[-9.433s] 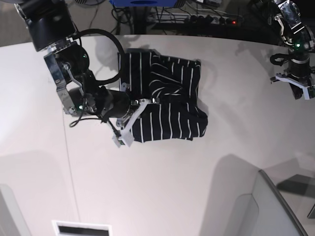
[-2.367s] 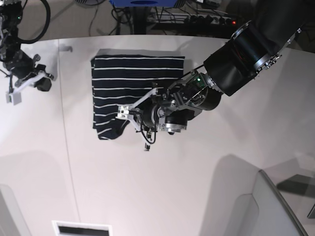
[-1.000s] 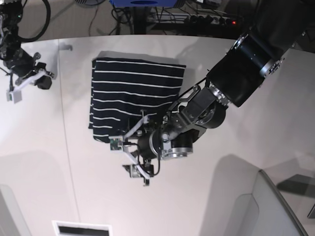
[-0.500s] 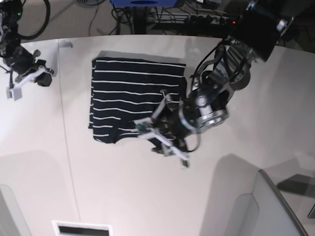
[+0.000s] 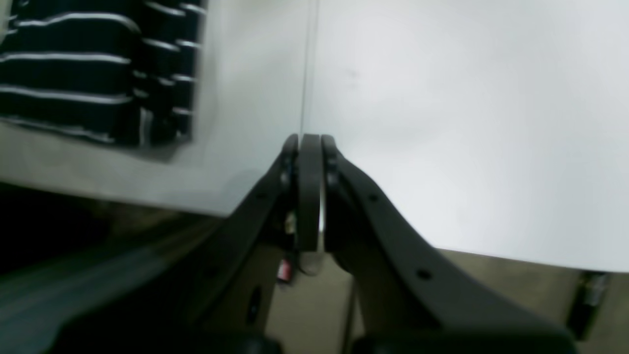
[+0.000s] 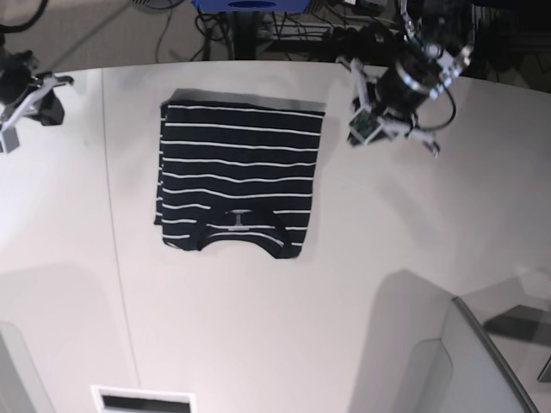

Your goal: Layout the t-shirt on the table in an organized manner, then fold the t-shirt properly

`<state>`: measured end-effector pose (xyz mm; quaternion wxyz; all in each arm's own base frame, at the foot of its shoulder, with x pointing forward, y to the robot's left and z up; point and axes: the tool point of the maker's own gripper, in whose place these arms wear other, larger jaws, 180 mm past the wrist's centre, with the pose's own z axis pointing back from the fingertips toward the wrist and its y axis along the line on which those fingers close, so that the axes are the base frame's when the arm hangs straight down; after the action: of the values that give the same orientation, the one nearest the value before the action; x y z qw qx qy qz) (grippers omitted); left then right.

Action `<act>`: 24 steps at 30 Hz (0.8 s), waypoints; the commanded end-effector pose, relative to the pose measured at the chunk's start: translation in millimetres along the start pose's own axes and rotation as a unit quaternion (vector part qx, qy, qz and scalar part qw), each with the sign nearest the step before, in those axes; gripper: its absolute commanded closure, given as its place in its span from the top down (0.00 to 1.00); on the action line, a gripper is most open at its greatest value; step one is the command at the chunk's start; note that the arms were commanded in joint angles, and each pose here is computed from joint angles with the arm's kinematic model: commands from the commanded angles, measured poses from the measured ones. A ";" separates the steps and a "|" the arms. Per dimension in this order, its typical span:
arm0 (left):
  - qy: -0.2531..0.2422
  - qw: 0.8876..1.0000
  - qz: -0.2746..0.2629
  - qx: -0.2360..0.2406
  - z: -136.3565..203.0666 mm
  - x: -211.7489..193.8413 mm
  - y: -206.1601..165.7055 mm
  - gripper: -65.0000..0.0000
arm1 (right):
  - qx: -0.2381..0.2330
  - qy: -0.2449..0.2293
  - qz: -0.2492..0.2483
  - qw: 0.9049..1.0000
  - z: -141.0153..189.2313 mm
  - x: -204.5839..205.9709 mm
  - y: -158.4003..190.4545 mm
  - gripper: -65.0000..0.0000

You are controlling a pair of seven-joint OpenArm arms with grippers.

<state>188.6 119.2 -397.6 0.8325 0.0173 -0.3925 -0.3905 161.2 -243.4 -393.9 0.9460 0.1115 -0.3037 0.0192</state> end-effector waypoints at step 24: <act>0.157 0.969 0.159 -0.107 56.8 -170.6 -156.0 0.00 | 0.024 0.345 0.044 0.937 17.7 -272.0 54.2 0.01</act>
<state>-9.4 137.9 -523.3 0.9321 -0.0763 -0.2140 -0.2822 -83.5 -176.5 -528.9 0.9865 0.1168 0.0483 0.1044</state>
